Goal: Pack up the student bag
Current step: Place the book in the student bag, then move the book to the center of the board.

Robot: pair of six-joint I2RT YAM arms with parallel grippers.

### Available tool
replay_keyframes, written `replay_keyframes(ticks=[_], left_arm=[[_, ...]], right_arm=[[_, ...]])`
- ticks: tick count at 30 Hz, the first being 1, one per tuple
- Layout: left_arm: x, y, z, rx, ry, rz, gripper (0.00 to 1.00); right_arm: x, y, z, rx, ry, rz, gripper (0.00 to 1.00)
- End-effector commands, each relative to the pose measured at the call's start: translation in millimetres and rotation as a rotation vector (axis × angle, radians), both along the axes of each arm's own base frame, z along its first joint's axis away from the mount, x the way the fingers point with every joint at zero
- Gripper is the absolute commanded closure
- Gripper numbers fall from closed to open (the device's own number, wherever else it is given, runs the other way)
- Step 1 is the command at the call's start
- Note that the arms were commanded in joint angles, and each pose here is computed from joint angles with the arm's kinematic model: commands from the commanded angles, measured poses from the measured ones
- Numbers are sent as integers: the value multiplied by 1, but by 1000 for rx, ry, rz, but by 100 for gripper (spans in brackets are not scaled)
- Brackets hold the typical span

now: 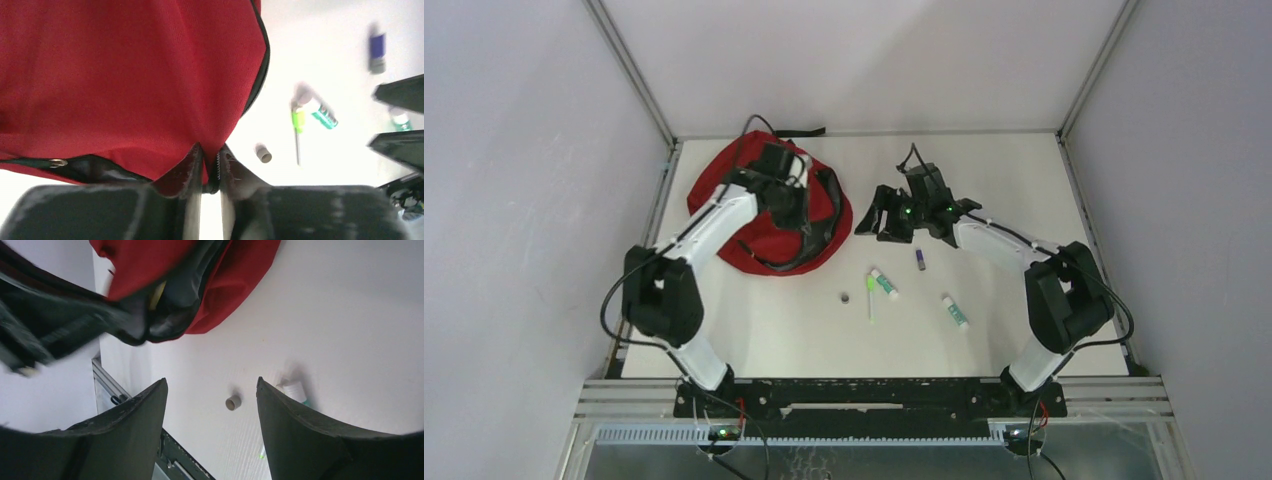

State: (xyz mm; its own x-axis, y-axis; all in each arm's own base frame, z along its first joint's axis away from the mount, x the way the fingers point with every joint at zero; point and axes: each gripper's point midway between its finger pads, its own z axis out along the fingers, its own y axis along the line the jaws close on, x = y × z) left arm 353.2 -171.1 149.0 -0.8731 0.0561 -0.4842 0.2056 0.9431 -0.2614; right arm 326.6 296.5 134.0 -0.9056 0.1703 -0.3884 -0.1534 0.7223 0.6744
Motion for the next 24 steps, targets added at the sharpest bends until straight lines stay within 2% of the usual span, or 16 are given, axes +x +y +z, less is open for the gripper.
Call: replay_keyframes(ticks=[1, 3, 5, 10, 16, 19, 22, 24], left_arm=[[-12, -10, 3, 60, 27, -98, 63], [-12, -12, 13, 44, 3, -96, 44], [-11, -9, 26, 40, -38, -87, 37], [-6, 19, 59, -26, -131, 63, 45], [-3, 77, 66, -66, -188, 319, 41], [-4, 91, 56, -63, -175, 379, 32], [-4, 102, 48, -32, -166, 430, 31], [-3, 108, 46, -29, -162, 464, 31]], right_arm=[[23, 1, 21, 59, -87, -37, 27], [27, -3, 17, 55, -71, -57, 28], [29, -4, 12, 47, -62, -63, 30], [25, 6, 11, 56, -68, -44, 31], [28, 27, 9, 62, -51, -36, 35], [25, 48, 16, 74, -54, -3, 27], [19, 65, 28, 91, -86, 10, 20], [19, 71, 34, 116, -92, 9, 18]])
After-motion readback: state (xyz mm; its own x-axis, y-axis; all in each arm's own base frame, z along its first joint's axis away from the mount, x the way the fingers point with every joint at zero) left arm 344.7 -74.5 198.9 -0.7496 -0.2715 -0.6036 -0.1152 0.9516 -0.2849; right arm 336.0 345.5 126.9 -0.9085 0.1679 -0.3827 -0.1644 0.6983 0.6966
